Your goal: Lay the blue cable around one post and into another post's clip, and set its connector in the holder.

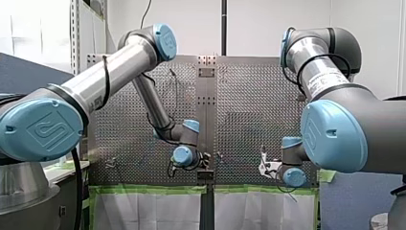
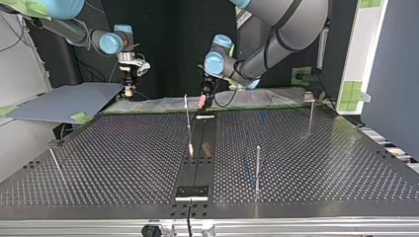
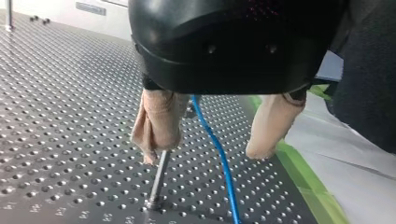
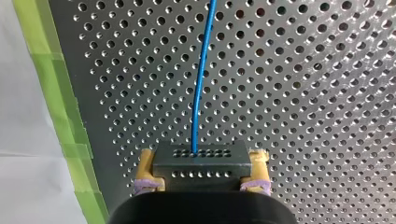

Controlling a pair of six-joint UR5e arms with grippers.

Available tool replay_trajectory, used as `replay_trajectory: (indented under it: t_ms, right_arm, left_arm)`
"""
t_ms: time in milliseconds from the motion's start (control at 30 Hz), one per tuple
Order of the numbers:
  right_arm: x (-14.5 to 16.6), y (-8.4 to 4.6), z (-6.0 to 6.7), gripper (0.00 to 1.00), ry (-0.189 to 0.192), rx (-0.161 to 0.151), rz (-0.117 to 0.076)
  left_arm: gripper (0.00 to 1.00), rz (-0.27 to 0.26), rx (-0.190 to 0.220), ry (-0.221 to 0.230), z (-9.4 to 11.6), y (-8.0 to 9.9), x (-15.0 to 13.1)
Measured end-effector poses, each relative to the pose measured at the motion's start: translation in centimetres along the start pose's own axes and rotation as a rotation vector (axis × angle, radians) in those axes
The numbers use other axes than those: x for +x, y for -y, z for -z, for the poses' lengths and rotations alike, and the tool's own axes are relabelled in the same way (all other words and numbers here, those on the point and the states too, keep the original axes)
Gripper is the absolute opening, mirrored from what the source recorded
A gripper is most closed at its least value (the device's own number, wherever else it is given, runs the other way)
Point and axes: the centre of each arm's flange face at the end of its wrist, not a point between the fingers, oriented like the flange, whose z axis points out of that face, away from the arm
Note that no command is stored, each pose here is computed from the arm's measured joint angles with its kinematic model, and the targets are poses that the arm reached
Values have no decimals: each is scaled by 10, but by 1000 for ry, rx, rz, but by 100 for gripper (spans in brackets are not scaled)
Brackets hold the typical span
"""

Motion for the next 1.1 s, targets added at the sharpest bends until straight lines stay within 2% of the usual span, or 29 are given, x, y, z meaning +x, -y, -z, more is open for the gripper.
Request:
replay_trajectory:
  t_ms: [133,500,633,800,900,1100]
  right_arm:
    - [0,0,0,0,0,0,0]
    - [0,-1,0,0,2,-1,0]
    - [0,0,0,0,2,-1,0]
    - [-1,0,0,0,2,3,-2]
    - [-1,0,0,0,2,5,-2]
    - [-1,0,1,0,6,5,-3]
  left_arm:
    - [98,7,18,4,5,-2,2]
    - [98,7,105,0,11,11,4]
    - [98,17,111,21,17,9,-6]
    - [98,64,120,70,24,7,-25]
    - [98,87,127,76,26,8,-29]
    - [98,98,133,76,27,10,-30]
